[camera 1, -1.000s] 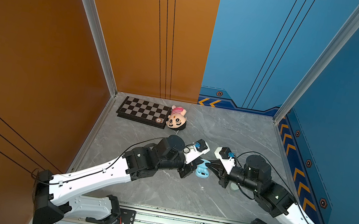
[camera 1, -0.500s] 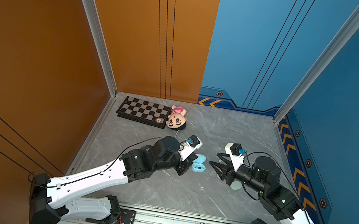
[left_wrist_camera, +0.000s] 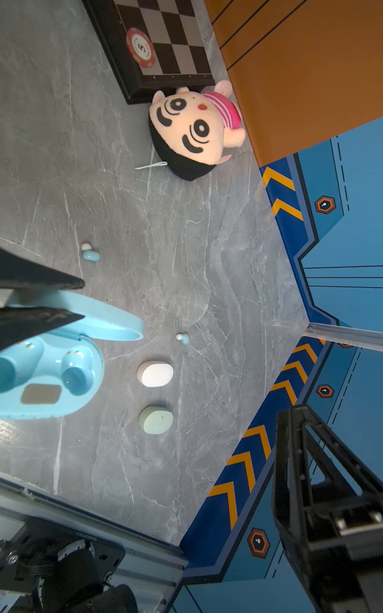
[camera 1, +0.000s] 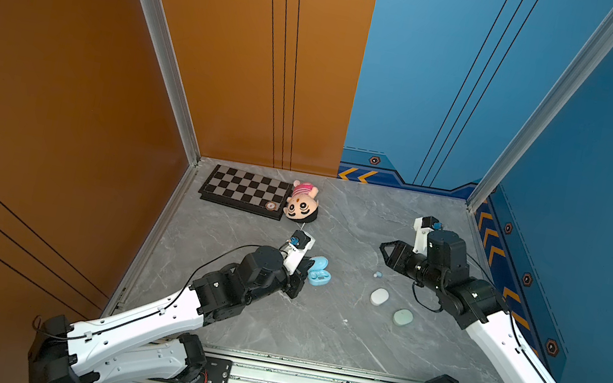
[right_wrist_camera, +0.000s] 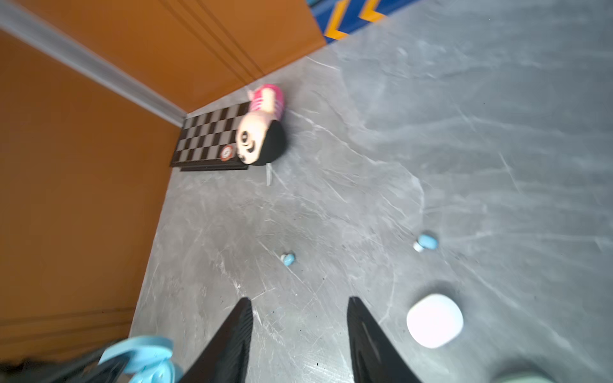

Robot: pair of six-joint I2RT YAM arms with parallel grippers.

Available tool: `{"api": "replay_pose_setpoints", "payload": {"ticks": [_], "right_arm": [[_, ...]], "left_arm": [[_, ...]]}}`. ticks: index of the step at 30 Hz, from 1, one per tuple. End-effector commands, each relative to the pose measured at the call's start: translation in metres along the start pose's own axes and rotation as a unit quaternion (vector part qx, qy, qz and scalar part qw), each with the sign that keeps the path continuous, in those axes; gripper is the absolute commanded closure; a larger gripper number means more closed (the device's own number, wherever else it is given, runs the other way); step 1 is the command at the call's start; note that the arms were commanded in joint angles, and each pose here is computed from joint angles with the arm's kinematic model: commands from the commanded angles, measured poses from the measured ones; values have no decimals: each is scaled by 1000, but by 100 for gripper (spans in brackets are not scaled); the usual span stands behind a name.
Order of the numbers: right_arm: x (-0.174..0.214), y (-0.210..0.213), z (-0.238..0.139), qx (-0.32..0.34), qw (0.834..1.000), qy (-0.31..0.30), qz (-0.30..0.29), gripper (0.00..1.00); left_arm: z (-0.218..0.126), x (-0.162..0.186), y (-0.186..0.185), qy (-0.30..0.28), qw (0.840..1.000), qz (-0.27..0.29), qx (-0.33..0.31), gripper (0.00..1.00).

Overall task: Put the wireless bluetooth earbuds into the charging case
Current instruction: 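Release the lid and move the right gripper to the small blue earbud, then lower the right gripper and close it on the small blue earbud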

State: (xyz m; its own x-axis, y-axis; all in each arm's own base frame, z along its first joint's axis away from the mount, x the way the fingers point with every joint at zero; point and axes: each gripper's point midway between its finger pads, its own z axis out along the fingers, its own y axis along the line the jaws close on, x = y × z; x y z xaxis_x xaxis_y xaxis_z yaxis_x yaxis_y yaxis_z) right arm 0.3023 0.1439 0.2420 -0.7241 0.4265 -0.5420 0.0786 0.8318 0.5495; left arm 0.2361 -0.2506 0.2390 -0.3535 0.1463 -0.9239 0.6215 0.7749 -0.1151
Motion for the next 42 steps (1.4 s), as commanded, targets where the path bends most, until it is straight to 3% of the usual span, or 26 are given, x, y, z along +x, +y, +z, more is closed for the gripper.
{"api": "replay_pose_setpoints", "payload": {"ticks": [1,5,17,42], "right_arm": [[6,-58,8,135,975,0,178,51],[9,-84,35,191,943,0,273,51],[46,-117,109,291,870,55,394,52],[49,-137,179,323,833,72,444,58]], "left_arm": [[2,-2,10,-34,999,-32,-20,100],[9,14,10,-34,998,-44,-17,100],[13,26,11,-39,999,-34,-16,100],[14,25,6,-35,999,-23,-14,100]]}}
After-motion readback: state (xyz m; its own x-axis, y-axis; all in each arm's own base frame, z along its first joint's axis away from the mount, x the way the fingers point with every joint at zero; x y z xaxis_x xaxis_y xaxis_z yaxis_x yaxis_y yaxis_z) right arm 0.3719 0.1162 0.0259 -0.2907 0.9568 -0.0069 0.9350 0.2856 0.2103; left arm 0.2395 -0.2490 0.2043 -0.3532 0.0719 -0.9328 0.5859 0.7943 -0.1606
